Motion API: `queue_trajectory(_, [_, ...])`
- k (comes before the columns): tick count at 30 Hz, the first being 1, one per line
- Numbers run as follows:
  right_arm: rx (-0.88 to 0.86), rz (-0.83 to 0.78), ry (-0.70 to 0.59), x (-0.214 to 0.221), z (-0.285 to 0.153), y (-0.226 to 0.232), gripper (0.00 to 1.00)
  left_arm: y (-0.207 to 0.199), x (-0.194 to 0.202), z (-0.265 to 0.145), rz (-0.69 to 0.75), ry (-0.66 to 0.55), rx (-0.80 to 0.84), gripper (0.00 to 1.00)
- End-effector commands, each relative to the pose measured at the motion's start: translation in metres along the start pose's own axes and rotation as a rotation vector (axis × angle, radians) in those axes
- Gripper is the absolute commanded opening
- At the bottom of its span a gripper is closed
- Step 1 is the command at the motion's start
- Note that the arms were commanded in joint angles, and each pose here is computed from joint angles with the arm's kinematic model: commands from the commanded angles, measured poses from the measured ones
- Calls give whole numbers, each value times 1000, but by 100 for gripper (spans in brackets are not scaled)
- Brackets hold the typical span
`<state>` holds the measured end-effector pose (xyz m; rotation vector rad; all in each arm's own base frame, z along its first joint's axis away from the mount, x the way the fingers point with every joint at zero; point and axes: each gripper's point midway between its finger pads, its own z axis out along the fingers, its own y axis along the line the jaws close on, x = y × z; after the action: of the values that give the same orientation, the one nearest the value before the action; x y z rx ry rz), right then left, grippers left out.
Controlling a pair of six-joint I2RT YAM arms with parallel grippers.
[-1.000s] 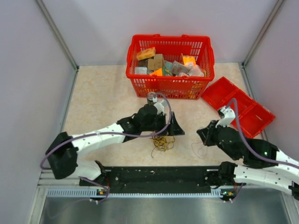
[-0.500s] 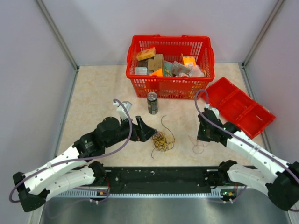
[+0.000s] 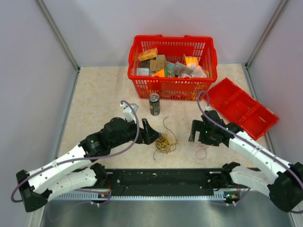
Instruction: Untangle the cables
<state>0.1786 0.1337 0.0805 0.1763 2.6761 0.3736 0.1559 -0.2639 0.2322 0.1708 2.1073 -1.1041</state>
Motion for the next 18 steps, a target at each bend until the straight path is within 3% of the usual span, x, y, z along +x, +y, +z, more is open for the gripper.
queue_trajectory(1, [135, 93, -41, -9, 7, -20, 99, -13, -6, 3, 33, -15, 63, 95])
queue_trajectory(9, [382, 158, 14, 6, 33, -59, 98, -11, -6, -4, 36, -19, 58, 95])
queue_trajectory(14, [431, 296, -29, 21, 34, -76, 94, -6, -6, -9, 33, -42, 50, 95])
queue_trajectory(18, [435, 331, 10, 29, 39, -72, 87, -11, -9, -6, 44, -38, 59, 95])
